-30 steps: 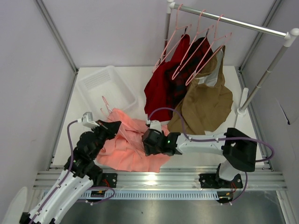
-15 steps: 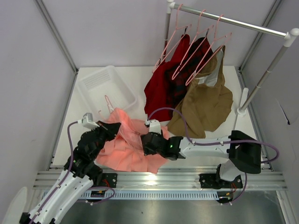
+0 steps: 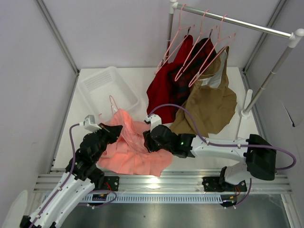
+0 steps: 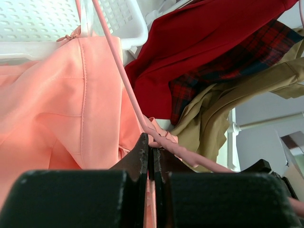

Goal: Place the skirt on the hanger

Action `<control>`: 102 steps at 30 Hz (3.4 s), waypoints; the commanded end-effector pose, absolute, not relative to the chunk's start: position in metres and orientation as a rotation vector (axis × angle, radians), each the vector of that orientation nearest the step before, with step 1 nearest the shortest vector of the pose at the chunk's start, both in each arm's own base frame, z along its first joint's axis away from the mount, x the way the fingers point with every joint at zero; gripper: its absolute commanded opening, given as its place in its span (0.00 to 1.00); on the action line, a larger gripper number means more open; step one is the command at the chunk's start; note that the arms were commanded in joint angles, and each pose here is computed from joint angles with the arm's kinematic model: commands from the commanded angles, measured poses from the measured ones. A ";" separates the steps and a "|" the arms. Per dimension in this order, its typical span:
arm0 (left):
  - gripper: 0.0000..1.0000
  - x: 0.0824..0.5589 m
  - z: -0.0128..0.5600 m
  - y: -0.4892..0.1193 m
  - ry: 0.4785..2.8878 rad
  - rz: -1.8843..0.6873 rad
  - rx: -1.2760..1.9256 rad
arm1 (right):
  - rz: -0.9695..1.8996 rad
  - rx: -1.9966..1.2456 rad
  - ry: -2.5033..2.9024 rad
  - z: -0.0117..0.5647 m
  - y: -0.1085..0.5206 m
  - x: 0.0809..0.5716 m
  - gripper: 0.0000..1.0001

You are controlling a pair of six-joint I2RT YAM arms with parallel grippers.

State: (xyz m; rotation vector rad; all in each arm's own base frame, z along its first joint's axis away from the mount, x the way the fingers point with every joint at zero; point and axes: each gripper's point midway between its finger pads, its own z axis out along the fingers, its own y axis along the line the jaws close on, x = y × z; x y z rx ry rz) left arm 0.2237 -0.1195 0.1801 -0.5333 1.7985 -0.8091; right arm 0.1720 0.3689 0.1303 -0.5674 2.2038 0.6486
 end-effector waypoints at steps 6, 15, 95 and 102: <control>0.00 0.225 0.187 -0.119 1.794 -0.807 -0.531 | 0.680 -0.922 2.079 0.126 0.384 0.165 0.42; 0.00 0.225 0.195 -0.116 1.784 -0.793 -0.531 | 0.486 -1.038 2.144 0.087 0.365 0.176 0.44; 0.00 0.298 0.235 -0.101 1.675 -0.742 -1.009 | 1.017 -0.441 1.544 0.234 0.353 0.163 0.00; 0.00 0.297 0.237 -0.103 1.687 -0.743 -1.003 | 0.916 -0.514 1.495 0.238 0.364 0.169 0.00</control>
